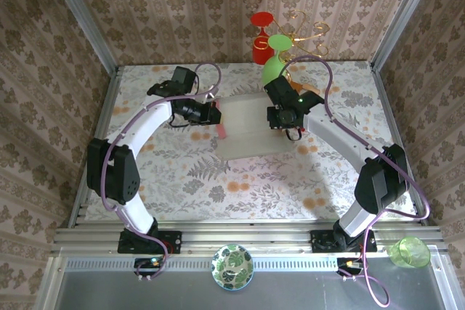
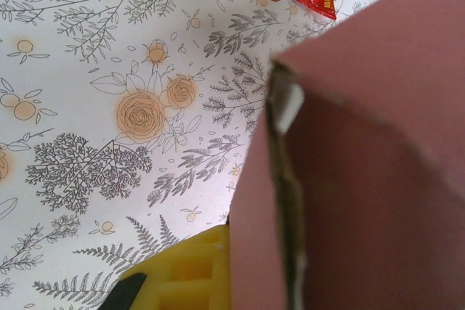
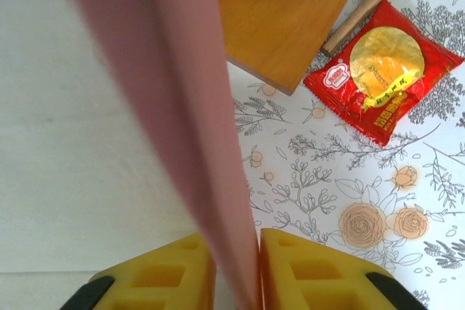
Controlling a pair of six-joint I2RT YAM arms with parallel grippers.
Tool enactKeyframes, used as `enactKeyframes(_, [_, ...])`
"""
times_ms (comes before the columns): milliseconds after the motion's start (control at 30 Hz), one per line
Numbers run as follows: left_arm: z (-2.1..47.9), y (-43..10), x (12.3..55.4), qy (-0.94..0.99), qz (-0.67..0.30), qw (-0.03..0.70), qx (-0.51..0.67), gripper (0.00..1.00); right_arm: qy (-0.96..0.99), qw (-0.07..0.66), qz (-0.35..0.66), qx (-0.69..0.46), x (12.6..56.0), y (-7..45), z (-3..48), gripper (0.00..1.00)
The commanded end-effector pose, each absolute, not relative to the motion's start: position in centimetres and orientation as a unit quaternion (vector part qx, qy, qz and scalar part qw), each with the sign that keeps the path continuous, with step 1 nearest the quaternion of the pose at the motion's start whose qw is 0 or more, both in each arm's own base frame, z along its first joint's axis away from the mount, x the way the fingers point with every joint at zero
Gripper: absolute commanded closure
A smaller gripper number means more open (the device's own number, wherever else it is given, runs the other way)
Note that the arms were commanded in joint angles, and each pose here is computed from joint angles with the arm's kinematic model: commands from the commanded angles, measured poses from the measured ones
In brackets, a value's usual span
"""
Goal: Fold the paper box
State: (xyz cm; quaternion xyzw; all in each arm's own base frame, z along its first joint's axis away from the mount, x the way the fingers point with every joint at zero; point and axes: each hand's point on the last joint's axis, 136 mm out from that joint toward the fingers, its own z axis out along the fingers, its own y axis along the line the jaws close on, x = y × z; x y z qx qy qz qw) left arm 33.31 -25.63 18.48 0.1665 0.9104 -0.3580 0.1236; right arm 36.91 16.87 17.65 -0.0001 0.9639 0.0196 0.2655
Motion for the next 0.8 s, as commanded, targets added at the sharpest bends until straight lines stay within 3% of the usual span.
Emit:
enactKeyframes(0, [23.1,-27.0,33.7,0.878,-0.407,0.168,0.185,1.0,0.962,0.27,0.027,-0.006,37.0,17.3,18.7,0.71])
enactKeyframes(233, [23.1,-27.1,33.7,0.877,-0.409,0.168,0.186,1.0,0.962,0.273,0.024,-0.006,37.4,17.4,19.0,0.71])
enactKeyframes(267, [23.1,-27.0,33.7,0.878,-0.409,0.167,0.185,1.0,0.962,0.274,0.022,-0.007,37.4,17.4,19.0,0.73])
enactKeyframes(367, [23.0,-27.1,33.7,0.878,-0.409,0.167,0.186,1.0,0.961,0.277,0.014,-0.005,37.5,17.1,19.0,0.92])
enactKeyframes(467, [22.9,-27.2,33.7,0.879,-0.409,0.164,0.185,1.0,0.959,0.282,-0.014,-0.005,37.4,16.5,19.1,1.0])
enactKeyframes(767, [22.8,-27.5,33.7,0.881,-0.403,0.164,0.186,1.0,0.923,0.313,-0.224,-0.005,36.3,14.2,21.5,1.0])
